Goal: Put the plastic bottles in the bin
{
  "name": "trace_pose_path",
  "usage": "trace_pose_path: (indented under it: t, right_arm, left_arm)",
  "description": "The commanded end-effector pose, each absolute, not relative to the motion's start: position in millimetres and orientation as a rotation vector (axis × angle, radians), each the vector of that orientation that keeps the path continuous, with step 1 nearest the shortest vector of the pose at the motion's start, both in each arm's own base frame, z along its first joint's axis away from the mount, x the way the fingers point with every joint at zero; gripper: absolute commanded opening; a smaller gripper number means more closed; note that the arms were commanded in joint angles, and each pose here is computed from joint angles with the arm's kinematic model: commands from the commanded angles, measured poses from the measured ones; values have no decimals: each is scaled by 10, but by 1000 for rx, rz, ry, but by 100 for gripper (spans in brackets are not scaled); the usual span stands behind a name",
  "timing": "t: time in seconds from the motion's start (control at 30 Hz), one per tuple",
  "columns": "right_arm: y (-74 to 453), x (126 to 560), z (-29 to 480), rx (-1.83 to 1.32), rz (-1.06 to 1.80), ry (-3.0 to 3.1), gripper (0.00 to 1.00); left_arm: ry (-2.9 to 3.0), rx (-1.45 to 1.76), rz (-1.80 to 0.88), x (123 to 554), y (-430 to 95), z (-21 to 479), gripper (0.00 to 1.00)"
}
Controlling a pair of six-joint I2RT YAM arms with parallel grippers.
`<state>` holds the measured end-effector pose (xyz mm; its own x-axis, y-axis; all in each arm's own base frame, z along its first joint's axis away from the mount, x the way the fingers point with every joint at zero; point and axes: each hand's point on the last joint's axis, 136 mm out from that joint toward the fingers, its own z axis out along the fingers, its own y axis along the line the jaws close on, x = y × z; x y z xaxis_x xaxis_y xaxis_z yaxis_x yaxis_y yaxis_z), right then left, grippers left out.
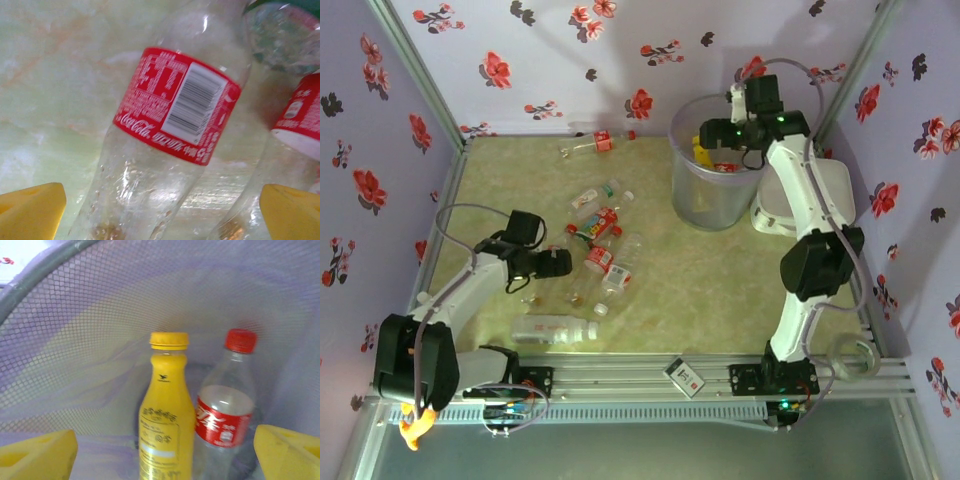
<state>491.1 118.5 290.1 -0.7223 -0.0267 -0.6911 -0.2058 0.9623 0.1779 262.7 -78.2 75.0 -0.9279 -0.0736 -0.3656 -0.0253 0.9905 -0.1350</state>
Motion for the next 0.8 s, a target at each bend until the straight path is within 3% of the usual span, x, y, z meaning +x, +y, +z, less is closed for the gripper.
trace_pose_path:
  t: [0.0,0.43,0.77]
  right_arm:
    - [803,4646,3182,-87,194,2337,93]
    - [834,3785,3222,45,434,2239,98]
    - [895,3399,3084,104,557,2172,99]
  left_arm:
    - [2816,-93,-89,2515,-675,742,100]
    - [2903,-240,19,2192,-508,609,99]
    - [2915,-265,135,2259,-424,384,87]
